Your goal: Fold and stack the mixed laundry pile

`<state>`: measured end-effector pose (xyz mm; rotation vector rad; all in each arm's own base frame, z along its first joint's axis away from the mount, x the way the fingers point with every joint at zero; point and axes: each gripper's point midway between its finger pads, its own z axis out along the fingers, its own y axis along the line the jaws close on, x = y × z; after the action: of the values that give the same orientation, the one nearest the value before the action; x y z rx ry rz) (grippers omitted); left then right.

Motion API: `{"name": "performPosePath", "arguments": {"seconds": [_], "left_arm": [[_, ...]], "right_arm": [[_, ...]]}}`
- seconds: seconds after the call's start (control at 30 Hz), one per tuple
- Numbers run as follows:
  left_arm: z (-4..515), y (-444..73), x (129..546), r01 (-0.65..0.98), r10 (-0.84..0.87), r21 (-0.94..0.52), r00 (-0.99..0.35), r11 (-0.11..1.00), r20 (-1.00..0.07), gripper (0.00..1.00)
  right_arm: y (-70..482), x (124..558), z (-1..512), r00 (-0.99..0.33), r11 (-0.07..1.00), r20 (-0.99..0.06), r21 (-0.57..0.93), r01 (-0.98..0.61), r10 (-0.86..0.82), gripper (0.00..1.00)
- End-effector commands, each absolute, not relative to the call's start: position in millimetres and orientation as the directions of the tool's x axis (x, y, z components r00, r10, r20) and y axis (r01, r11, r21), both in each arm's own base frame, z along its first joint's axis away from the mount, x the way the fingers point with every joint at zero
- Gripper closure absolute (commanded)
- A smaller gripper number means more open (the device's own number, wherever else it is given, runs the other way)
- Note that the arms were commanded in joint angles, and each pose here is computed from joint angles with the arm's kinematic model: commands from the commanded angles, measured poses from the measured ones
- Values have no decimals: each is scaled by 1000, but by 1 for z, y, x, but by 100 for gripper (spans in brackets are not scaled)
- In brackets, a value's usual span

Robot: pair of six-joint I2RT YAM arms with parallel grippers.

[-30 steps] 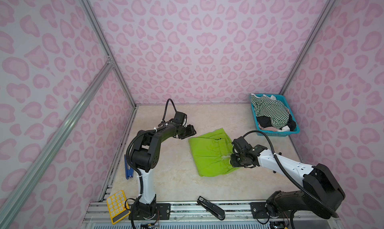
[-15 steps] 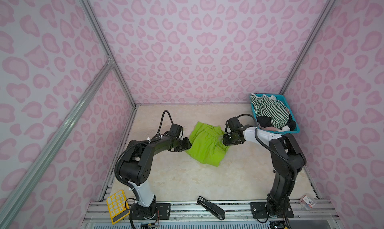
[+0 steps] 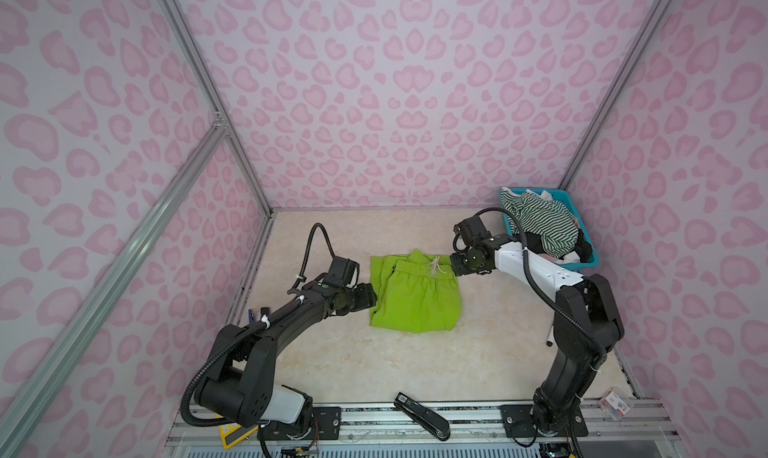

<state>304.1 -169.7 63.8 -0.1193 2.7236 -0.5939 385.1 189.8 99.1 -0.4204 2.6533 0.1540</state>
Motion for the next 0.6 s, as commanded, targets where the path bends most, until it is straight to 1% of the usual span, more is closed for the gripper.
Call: {"name": "performPosePath", "arguments": {"seconds": [0.0, 0.27, 0.37, 0.43, 0.47, 0.57], "left_arm": [[59, -186, 316, 61, -102, -452, -939, 890, -328, 26], [38, -214, 336, 97, -74, -536, -955, 839, -288, 26], [31, -216, 339, 78, -83, -539, -960, 838, -268, 32], [26, -212, 343, 49, -101, -518, -961, 854, -257, 40], [23, -209, 345, 30, -112, -500, -961, 865, -251, 48], [20, -202, 354, -12, -144, -464, -957, 886, -250, 80]], "right_arm": [[194, 357, 87, -887, 940, -397, 138, -312, -236, 46], [185, 319, 74, -906, 937, -360, 179, -301, -223, 46], [181, 313, 71, -910, 940, -352, 175, -293, -218, 47], [179, 310, 69, -913, 942, -348, 174, -287, -214, 46], [178, 309, 70, -913, 943, -350, 173, -285, -211, 47], [177, 308, 71, -912, 944, -356, 175, -280, -204, 47]]}}
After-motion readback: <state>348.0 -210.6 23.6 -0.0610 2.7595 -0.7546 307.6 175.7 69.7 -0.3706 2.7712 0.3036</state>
